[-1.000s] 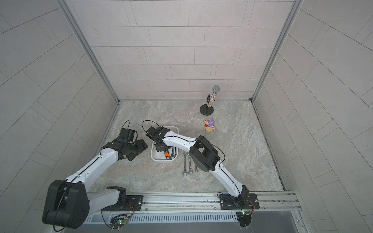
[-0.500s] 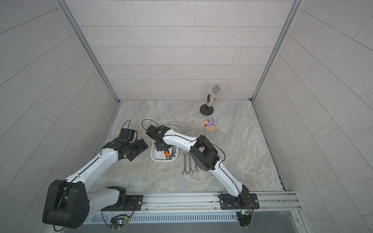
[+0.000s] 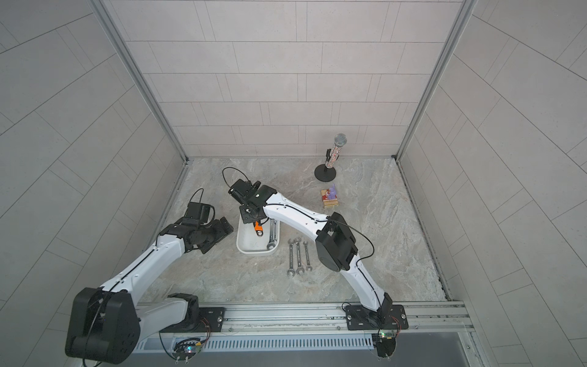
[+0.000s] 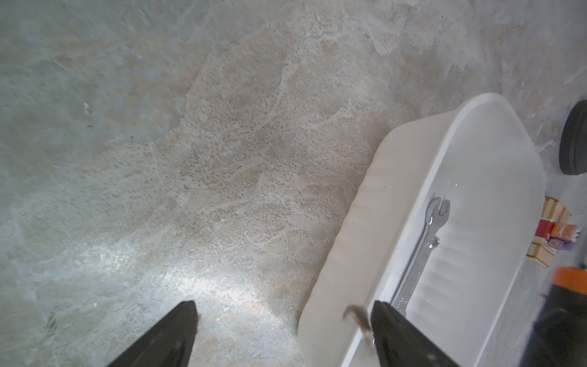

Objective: Take out the wrench from the storage box
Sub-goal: Place the wrench at the center of the board.

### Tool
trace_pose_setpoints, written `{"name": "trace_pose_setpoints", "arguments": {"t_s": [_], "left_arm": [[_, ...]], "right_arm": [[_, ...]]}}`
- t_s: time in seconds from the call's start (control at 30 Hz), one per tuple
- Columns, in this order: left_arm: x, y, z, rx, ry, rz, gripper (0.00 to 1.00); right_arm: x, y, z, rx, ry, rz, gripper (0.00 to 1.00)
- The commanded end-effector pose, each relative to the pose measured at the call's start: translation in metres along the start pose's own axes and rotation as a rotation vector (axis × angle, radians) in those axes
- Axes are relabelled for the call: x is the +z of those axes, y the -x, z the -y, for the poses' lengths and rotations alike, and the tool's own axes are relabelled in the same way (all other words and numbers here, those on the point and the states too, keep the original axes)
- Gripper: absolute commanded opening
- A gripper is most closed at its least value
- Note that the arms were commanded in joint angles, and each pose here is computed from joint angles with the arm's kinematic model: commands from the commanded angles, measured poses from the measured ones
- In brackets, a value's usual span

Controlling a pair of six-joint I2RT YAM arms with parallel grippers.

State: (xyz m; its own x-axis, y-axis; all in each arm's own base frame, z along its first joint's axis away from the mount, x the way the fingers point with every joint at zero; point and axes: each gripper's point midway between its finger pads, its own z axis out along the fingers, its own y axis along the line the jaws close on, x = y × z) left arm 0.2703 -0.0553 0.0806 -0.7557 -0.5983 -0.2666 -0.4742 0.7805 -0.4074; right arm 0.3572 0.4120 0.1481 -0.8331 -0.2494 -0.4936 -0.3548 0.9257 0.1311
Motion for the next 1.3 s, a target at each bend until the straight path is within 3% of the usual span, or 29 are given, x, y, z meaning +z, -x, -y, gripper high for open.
{"name": "trace_pose_setpoints", "arguments": {"t_s": [0.0,0.3,0.67,0.93,1.27], "left_arm": [[-0.008,0.007,0.001,0.02,0.001,0.036,0.93],[-0.006,0.013,0.007,0.011,-0.012,0.041,0.93],[-0.008,0.013,0.012,0.006,-0.045,0.047,0.93],[-0.004,0.011,0.036,0.044,-0.16,0.018,0.81],[0.0,0.008,0.049,0.074,-0.217,0.0,0.81]], "right_arm": [[-0.031,0.023,0.009,0.02,0.009,0.107,0.04],[-0.049,0.013,0.048,0.039,-0.034,0.133,0.04],[-0.064,-0.024,0.119,0.091,-0.124,0.122,0.04],[-0.055,-0.105,0.174,0.079,-0.223,0.008,0.03],[-0.03,-0.201,0.196,0.171,-0.212,-0.117,0.02]]}}
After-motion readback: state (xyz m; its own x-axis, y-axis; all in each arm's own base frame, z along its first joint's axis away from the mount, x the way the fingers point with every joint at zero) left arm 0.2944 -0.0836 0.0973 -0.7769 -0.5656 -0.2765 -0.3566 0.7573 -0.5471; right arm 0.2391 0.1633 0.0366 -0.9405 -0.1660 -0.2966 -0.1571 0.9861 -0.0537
